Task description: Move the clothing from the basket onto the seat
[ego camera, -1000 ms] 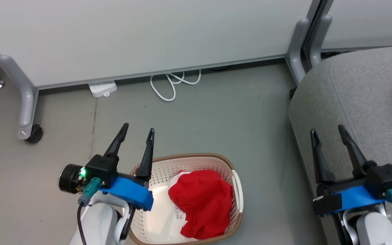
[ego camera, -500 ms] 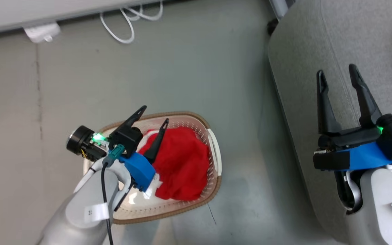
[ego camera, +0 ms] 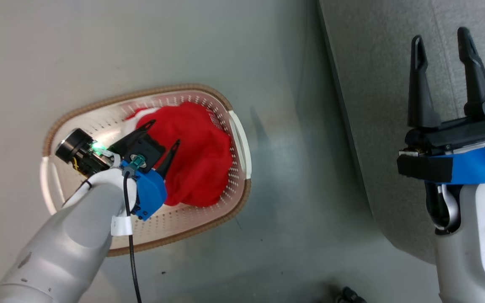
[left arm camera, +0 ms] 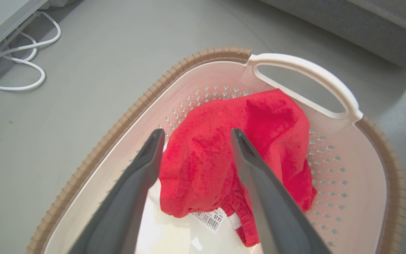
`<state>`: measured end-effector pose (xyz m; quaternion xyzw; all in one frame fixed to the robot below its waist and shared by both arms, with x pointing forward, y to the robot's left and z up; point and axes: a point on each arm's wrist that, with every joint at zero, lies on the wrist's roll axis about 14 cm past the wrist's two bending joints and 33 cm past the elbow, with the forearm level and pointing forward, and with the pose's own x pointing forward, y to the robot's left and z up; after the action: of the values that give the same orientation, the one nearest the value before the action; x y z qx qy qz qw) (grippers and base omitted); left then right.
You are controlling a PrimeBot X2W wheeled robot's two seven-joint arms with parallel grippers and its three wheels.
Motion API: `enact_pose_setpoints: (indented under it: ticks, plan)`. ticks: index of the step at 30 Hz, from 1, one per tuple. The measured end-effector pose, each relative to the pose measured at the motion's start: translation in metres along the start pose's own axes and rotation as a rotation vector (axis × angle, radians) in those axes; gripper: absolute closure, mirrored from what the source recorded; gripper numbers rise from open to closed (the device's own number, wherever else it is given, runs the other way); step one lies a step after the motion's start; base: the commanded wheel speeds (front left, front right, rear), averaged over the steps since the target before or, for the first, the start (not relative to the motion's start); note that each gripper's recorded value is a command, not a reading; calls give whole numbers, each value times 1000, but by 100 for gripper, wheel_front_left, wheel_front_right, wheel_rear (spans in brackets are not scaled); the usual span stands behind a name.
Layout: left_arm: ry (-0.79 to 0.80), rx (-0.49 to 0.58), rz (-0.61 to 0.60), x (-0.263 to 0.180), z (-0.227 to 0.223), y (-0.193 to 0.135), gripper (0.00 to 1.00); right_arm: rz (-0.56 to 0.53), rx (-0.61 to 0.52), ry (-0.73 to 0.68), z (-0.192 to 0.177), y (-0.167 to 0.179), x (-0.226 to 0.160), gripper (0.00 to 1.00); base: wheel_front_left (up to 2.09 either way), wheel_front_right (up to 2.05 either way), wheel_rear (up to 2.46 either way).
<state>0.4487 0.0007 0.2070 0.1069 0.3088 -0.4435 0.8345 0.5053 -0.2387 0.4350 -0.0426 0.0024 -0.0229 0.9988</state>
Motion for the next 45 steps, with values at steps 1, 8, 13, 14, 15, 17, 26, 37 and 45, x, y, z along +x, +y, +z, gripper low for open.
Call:
enact_pose_setpoints:
  ticks: [1,8,13,14,15,17,26,37,45]
  plan:
    - [26,8,-14,4,-10,-1,0,-2,-5,8,-5,-1,2,0,0,0,0]
    - [152,21,-80,28,-62,-3,0,-3,-30,55,-34,-4,10,0,0,0,0]
    - [218,30,-114,42,-93,-3,0,-6,-46,88,-54,-7,13,0,0,0,0]
    - [235,30,-120,45,-99,-4,0,-7,-50,97,-59,-8,13,0,0,0,0]
    - [252,32,-127,47,-106,-4,0,-8,-54,104,-63,-8,13,0,0,0,0]
    - [274,37,-139,51,-116,-4,0,-9,-60,117,-70,-9,14,0,0,0,0]
    - [324,47,-176,73,-148,-4,0,-14,-88,183,-103,-14,11,0,0,0,0]
    - [432,97,-210,75,-169,-12,56,-23,-88,223,-120,-16,4,0,0,0,0]
    - [450,109,-207,74,-169,-10,100,-22,-85,218,-120,-15,6,0,0,0,0]
